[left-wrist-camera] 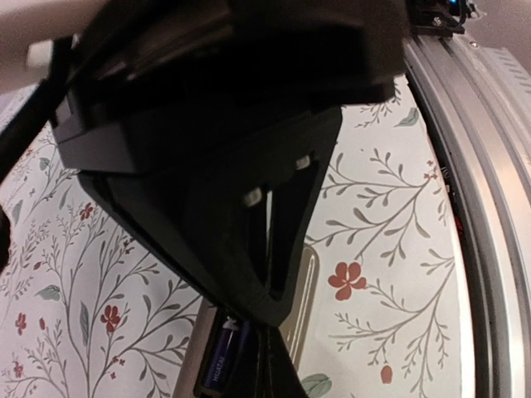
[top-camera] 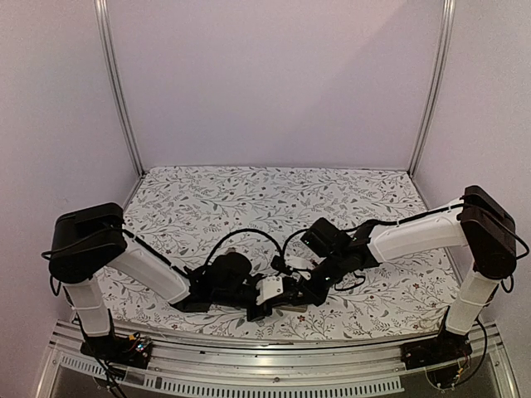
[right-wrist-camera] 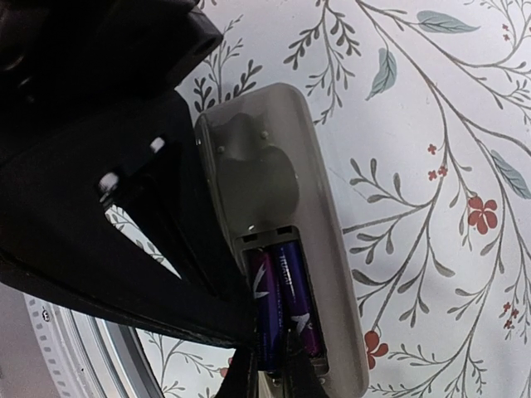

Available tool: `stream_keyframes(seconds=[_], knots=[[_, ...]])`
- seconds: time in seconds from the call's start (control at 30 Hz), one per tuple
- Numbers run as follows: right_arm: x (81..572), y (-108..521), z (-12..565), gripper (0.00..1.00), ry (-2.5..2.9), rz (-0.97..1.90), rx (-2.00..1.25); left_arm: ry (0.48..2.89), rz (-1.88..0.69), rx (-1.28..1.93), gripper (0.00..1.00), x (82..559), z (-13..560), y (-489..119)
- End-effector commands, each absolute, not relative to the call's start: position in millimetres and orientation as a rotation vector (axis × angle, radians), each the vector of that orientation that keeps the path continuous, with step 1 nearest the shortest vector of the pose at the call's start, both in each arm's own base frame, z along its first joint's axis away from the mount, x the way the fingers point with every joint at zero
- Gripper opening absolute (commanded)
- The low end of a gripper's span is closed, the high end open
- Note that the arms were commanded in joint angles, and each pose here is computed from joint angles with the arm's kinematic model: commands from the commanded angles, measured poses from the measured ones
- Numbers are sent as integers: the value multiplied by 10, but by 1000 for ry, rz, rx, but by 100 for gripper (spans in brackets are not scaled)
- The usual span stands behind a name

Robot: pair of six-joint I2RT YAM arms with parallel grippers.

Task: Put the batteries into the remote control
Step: Place the battery in the battery compartment.

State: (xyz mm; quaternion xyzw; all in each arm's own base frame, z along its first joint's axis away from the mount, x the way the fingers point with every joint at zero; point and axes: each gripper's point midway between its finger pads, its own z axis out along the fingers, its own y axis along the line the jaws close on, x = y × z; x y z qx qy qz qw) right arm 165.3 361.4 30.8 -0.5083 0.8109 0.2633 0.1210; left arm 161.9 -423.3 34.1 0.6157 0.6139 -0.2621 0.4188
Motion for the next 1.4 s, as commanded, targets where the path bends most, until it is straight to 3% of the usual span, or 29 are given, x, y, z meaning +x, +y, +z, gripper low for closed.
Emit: stream_keyframes(seconds=[0.0,0.4,1.37], knots=[[1764,3609,-27,1,2369,650,-1471,1624,-605,1626,0,1614,59,-4100],[1757,3764,264,17,2291,748,-1477,1755,-506,1650,0,1624,-258,-3818],[1816,3636,584,23,2267,720,-1431,1789,-533,1657,0,1579,-326,-3742]])
